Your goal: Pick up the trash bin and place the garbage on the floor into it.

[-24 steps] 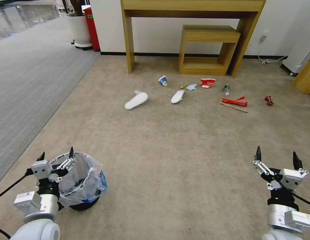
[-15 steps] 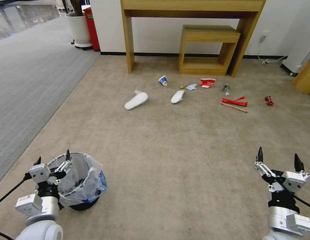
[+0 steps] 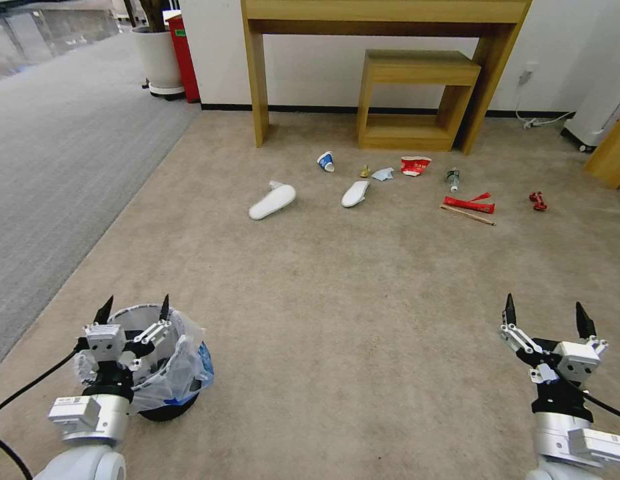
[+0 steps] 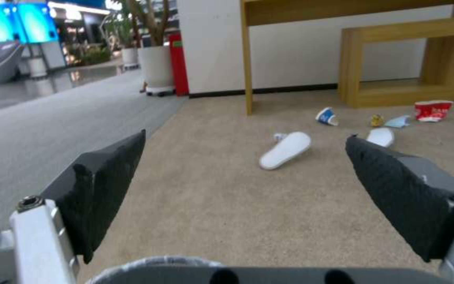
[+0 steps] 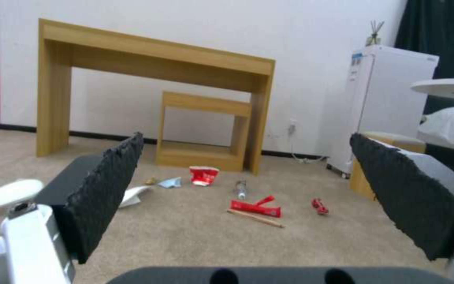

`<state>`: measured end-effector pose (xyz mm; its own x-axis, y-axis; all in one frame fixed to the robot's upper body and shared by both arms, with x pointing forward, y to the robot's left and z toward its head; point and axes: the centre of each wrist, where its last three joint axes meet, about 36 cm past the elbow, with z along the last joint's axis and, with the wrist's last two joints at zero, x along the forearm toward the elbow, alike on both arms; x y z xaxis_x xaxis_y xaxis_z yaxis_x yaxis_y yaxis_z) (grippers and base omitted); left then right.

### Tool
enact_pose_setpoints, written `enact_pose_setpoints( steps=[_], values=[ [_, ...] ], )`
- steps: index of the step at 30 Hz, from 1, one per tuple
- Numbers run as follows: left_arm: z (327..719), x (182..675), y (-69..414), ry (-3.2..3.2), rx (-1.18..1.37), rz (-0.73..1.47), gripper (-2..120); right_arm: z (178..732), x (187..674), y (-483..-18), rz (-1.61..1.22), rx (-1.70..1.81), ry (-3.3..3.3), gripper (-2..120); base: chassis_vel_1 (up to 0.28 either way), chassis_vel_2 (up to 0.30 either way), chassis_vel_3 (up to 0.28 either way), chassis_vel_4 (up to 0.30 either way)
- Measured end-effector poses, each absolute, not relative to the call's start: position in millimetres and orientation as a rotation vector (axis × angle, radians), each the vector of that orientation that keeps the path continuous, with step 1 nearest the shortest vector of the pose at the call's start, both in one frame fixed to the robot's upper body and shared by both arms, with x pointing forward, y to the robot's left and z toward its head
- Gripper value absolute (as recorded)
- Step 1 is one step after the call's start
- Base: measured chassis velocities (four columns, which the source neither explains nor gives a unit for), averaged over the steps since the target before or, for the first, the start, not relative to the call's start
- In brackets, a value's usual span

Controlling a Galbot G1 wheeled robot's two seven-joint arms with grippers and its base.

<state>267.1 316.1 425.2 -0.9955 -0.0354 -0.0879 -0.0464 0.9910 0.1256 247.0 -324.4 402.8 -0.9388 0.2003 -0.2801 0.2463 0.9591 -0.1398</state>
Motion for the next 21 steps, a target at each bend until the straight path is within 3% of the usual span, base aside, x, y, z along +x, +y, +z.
enact_pose_setpoints(
  steps=[21],
  values=[
    [431.0, 263.3, 317.4, 3.032, -0.03, 0.225, 100, 402.4, 243.5, -321.6, -0.269, 0.299, 2.834, 100, 0.003, 0.001, -0.003, -0.003]
  ],
)
